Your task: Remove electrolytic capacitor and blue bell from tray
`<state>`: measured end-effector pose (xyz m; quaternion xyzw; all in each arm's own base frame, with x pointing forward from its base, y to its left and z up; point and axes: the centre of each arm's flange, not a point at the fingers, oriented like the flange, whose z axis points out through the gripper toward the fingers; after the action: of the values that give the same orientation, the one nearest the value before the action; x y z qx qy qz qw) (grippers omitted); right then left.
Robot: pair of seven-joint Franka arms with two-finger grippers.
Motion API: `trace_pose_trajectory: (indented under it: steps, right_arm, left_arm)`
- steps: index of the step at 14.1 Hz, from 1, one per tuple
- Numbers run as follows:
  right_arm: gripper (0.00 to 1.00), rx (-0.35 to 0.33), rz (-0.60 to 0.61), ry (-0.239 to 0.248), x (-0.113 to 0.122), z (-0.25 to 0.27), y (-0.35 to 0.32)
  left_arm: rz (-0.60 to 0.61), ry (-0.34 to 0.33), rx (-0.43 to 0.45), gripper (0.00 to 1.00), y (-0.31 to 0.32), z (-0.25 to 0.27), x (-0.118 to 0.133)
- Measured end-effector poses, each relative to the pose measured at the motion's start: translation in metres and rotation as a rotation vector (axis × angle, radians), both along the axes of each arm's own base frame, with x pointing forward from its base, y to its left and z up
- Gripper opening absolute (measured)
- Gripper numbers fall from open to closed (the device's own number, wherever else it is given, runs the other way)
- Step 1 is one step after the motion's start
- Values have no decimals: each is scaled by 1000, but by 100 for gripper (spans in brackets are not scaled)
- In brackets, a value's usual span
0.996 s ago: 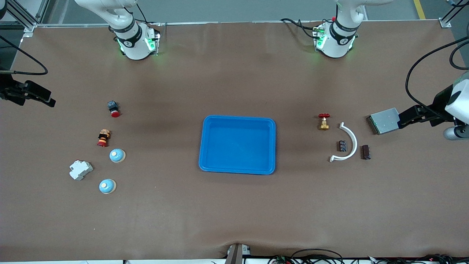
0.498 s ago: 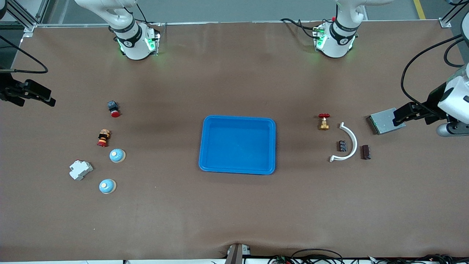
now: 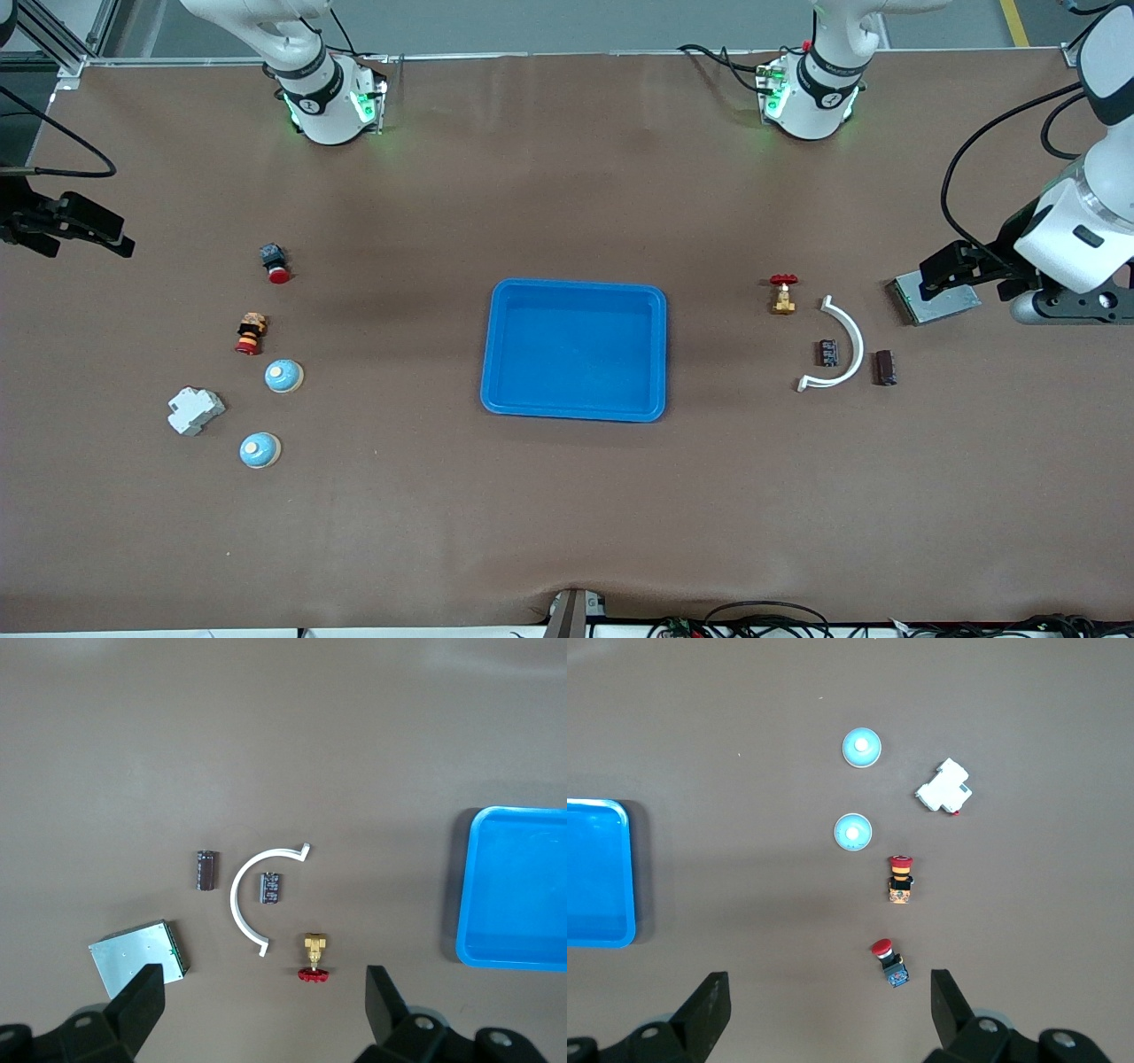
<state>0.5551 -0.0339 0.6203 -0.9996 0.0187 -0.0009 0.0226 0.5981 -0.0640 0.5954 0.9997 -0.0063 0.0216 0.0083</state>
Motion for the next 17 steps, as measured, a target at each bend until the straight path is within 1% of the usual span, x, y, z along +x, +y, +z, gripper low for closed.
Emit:
trace_pose_trajectory:
  steps: [1,4,6,14,15,17]
  right_arm:
    - [100,0,0,0,0,0,0]
    - [100,0,0,1,0,0,0]
    - [100,0,0,1,0,0,0]
    - [100,0,-1,1,0,0,-1]
    - [100,0,-1,1,0,0,-1]
    - [100,0,-1,1,0,0,-1]
  left_arm:
    - [9,-6,0,100,7,4,-2]
    - [-13,-6,5,100,25,6,-12]
    - [-14,-11,6,100,26,5,-17]
    - [-13,-18,5,100,25,8,-18]
    - [-14,-15,6,100,25,10,-19]
    - [-15,14,7,100,25,10,-23]
